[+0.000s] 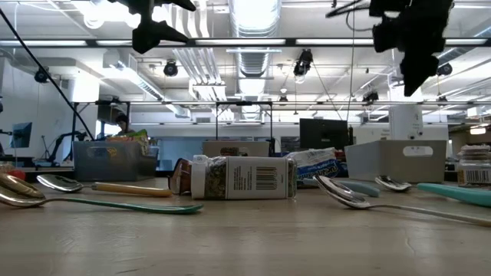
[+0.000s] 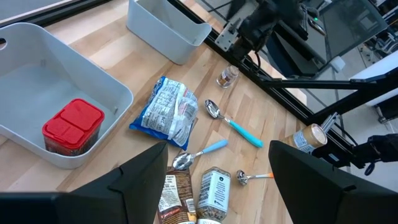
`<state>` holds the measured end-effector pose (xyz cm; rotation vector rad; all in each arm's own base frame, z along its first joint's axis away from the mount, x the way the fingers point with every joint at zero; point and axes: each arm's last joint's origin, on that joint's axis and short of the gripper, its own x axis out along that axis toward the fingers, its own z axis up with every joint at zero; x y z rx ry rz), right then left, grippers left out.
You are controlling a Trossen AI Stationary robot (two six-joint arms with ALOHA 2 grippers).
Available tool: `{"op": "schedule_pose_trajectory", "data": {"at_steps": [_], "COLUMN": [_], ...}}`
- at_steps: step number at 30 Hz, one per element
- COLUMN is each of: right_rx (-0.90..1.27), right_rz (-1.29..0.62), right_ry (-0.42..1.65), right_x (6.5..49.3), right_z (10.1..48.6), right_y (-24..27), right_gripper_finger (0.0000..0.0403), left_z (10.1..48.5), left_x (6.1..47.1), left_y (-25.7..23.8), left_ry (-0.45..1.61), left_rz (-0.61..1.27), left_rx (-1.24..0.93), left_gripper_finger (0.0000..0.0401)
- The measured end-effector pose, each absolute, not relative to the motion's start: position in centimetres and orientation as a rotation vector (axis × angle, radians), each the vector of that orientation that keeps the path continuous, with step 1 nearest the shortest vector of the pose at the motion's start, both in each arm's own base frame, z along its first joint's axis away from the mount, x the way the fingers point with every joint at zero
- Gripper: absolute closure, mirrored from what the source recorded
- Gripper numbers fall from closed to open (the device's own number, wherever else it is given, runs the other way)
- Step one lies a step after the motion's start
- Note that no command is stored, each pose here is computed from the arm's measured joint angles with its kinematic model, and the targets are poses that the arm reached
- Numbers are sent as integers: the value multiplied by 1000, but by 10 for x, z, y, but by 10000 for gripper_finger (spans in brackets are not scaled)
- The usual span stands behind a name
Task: Pick & Place Food Item
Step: Put the right brown seasoning bottle into the left gray bin
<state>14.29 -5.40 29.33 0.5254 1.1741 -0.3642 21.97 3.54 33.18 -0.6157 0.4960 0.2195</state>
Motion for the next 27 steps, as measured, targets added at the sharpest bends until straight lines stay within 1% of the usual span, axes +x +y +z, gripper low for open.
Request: {"op": "schedule_pose_trajectory", "data": {"at_steps": [4,6,10,12,18,24,27], "right_rx": [465,447,434,464,664,835,878], "right_rz": [-253,-239,-346,-407,-588,-749,-812], "right_ry": [1220,1232,1208,1169,1090,1100,1099], "right_x": [147,149,147,143,125,117,116], "right_z": [293,292,291,291,276,250,242], "right_y": [-29,-18,1,10,31,49,55], "right_gripper_finger": [150,150,150,150,150,150,150], "left_z": [332,332,332,332,332,332,332], "left_x": [220,220,220,220,220,220,220], "left_y": [35,35,35,35,35,35,35], "left_ry": [496,496,496,496,497,497,497], "left_rz": [219,218,219,219,219,218,218], "left_rx": [-615,-613,-613,-613,-613,-612,-610], "left_gripper_finger": [116,116,116,116,116,116,116]}}
